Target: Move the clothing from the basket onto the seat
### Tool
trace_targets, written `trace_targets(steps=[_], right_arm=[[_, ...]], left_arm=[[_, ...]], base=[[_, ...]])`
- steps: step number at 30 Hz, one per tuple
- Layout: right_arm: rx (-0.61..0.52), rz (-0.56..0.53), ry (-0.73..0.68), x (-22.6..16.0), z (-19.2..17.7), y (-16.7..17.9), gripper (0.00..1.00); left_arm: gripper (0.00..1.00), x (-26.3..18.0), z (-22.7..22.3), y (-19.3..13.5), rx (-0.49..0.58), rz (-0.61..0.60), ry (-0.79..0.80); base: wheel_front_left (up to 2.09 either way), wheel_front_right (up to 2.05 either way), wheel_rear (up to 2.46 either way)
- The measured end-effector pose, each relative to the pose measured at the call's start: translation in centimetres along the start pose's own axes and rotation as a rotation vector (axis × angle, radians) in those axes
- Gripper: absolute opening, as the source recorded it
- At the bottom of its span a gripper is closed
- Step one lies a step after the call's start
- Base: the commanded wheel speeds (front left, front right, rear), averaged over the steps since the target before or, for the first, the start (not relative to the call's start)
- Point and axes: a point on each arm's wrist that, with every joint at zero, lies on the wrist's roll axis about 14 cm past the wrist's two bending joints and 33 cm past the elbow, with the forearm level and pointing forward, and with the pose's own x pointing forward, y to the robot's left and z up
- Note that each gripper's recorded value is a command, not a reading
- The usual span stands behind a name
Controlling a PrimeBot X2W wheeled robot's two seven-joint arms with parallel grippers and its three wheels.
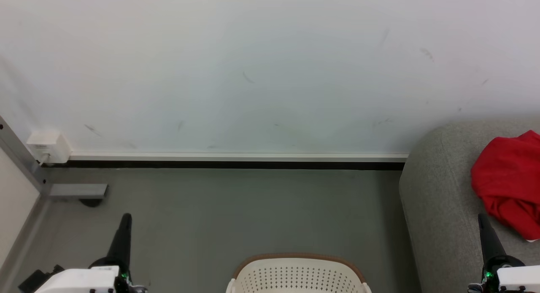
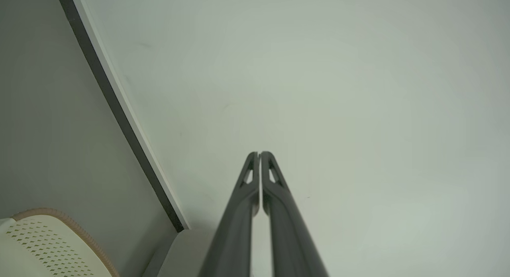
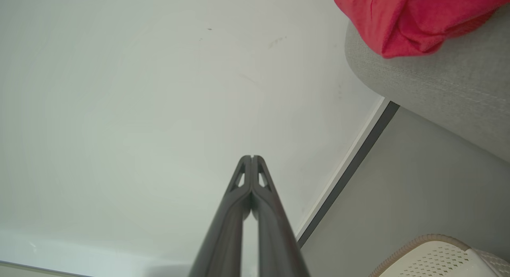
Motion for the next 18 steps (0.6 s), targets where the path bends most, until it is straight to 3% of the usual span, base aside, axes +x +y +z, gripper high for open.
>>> trace_targets(steps=[18], right_arm=[[0.121, 0.009, 0.005, 0.62, 0.08, 0.34, 0.00]], left_arm=[[0.00, 0.29, -0.16, -0.61, -0.121, -0.019, 0.025]], base=[[0.00, 0.00, 0.00]])
